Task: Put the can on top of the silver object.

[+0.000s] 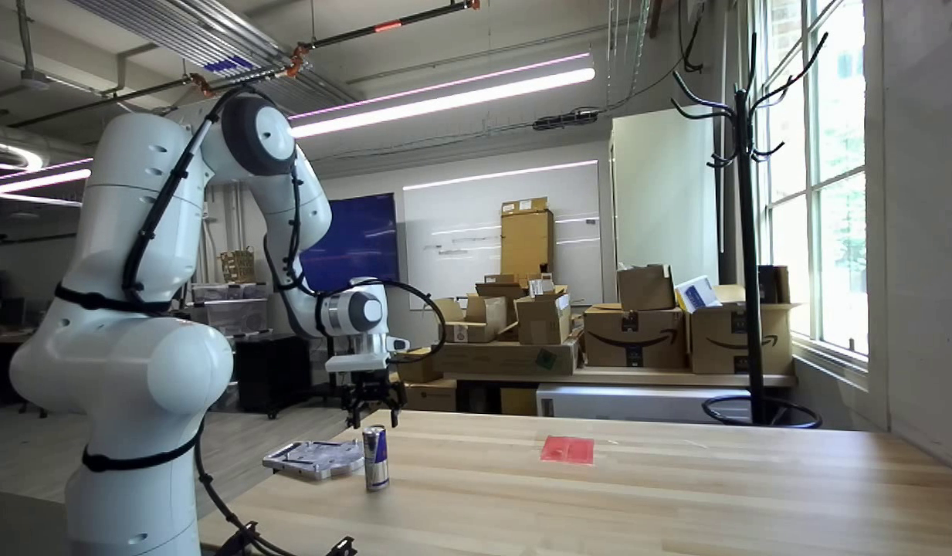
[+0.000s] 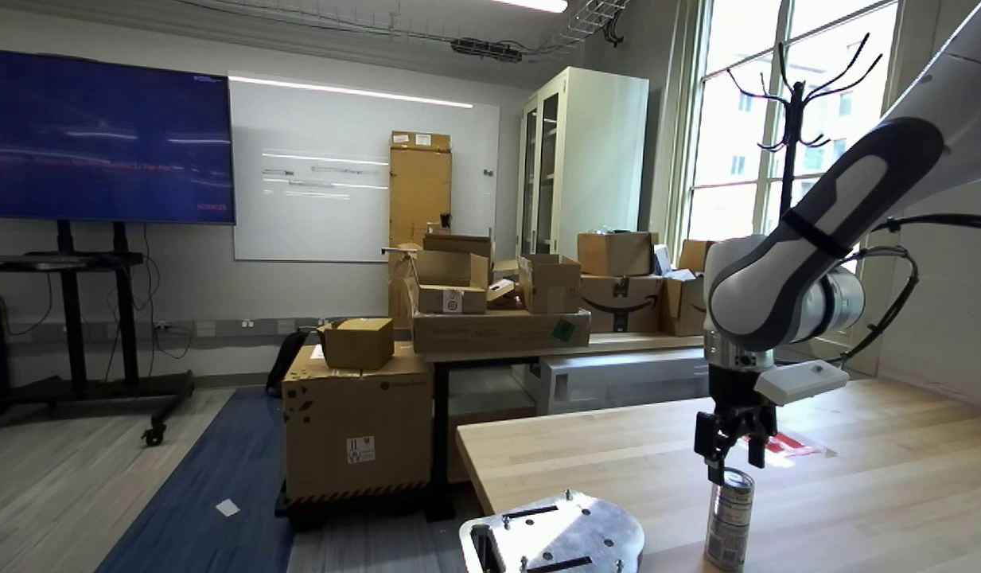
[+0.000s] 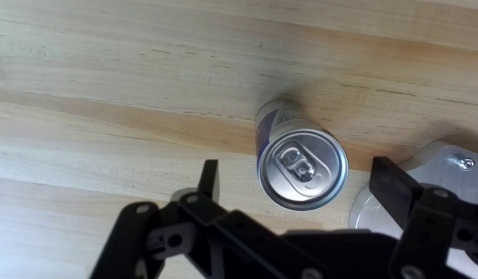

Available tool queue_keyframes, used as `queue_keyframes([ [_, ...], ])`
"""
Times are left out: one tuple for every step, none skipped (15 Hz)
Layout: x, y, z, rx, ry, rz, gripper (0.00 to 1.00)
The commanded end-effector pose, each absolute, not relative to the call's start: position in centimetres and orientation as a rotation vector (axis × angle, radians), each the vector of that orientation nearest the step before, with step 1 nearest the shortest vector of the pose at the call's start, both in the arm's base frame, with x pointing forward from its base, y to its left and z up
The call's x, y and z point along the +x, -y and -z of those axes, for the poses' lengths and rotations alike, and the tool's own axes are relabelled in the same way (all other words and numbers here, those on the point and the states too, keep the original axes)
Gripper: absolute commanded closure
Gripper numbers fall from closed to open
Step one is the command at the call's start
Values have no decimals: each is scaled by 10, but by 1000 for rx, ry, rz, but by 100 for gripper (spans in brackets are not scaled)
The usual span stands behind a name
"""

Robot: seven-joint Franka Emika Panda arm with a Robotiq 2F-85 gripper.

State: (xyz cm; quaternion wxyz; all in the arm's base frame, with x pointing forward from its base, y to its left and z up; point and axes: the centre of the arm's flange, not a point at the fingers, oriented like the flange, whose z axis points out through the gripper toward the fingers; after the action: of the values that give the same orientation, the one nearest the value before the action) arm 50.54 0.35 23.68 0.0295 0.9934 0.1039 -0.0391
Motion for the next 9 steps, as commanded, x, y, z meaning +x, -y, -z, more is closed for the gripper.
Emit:
queue_keyframes([
  [517,0,-228,3067,-340,104,0],
  [518,0,-225,3067,-338,106,0],
  [518,0,-221,3066,-338,112,0],
  [517,0,-218,3065,-340,117,0],
  [516,0,-213,3063,-342,125,0],
  [514,0,-210,3063,-341,132,0],
  [513,0,-207,3064,-341,138,0],
  [512,0,-205,3063,-341,145,0],
  [512,0,-204,3063,-341,146,0],
])
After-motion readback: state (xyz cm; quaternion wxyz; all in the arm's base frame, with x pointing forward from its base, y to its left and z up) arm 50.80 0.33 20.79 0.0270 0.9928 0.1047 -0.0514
